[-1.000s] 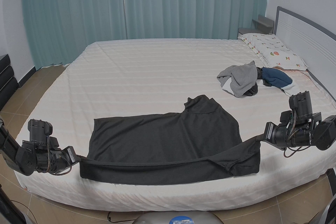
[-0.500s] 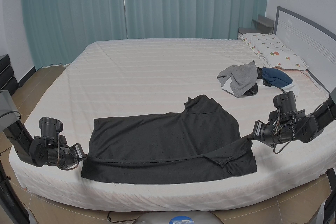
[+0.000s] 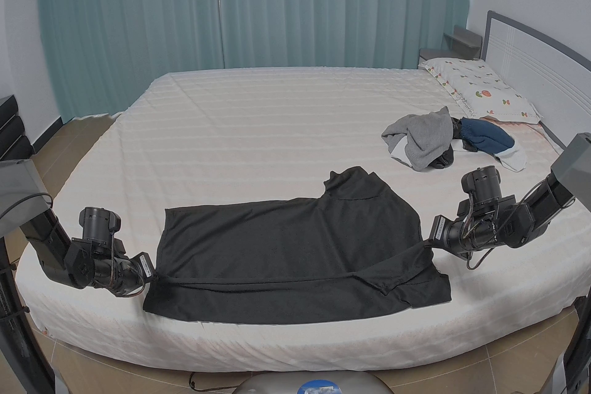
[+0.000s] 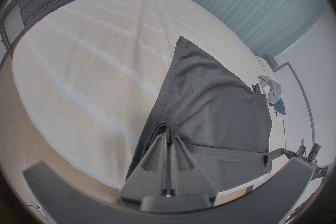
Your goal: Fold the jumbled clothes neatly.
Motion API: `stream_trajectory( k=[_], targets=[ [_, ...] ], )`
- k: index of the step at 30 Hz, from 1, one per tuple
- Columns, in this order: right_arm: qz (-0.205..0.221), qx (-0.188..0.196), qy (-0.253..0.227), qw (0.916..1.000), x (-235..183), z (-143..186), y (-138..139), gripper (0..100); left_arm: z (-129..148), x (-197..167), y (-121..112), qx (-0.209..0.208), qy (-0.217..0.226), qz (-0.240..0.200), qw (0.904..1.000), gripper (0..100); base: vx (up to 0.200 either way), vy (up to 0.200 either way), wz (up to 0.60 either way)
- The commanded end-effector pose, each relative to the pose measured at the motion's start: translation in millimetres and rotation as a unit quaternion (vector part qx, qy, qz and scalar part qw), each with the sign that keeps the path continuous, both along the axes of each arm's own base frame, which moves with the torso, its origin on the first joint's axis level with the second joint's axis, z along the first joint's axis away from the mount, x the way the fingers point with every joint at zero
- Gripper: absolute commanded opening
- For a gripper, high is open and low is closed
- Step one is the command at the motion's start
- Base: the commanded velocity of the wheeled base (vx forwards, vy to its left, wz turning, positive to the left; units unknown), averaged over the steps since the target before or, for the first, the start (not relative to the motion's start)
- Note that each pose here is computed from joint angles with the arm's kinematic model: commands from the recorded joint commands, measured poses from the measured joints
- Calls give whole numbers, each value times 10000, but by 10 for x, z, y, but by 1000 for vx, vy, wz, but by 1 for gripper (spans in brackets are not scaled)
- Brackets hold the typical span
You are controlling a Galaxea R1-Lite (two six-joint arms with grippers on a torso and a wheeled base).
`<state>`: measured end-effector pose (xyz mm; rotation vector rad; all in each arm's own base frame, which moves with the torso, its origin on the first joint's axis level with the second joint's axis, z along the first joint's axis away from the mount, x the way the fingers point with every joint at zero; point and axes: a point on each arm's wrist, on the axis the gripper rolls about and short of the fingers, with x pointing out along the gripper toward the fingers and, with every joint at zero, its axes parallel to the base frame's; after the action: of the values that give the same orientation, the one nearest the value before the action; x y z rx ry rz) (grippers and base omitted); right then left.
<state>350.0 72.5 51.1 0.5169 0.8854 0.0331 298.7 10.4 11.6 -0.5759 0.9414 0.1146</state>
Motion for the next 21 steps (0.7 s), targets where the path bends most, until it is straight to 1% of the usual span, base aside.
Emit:
stream_trajectory(
  k=[1,2,4,8,9,11,14,17,18,19,21],
  targets=[
    [1,-27,153,9999,58,-140,13,100,-47,19,2,-10,58,3,10000,100,0,0,0],
    [-10,-28,209,9998,72,-194,15,100,-63,31,3,-11,73,3,10000,100,0,0,0],
    [-33,0,172,9998,107,-204,22,100,-75,35,3,-22,89,5,10000,100,0,0,0],
    [-288,244,92,9992,127,-132,15,100,-60,42,8,-95,65,127,9999,100,0,0,0],
    [-288,244,92,9992,127,-132,15,100,-60,42,8,-95,65,127,9999,100,0,0,0],
    [-482,488,-70,9976,89,40,13,100,-4,57,28,-232,-14,353,9991,100,0,0,0],
    [-645,728,-132,9952,39,171,37,100,72,30,77,-303,-102,493,9983,100,0,0,0],
    [-951,1110,-3,9893,-45,248,92,100,187,-23,165,-415,-250,650,9967,100,0,0,0],
    [-969,1147,22,9887,-55,246,101,100,196,-33,172,-435,-256,667,9965,100,0,0,0],
    [-1142,1312,235,9845,-116,190,136,100,251,-80,219,-605,-308,746,9949,100,0,0,0],
    [-1223,1358,479,9820,-185,80,179,100,321,-127,261,-869,-357,818,9922,100,0,0,0]
  ],
)
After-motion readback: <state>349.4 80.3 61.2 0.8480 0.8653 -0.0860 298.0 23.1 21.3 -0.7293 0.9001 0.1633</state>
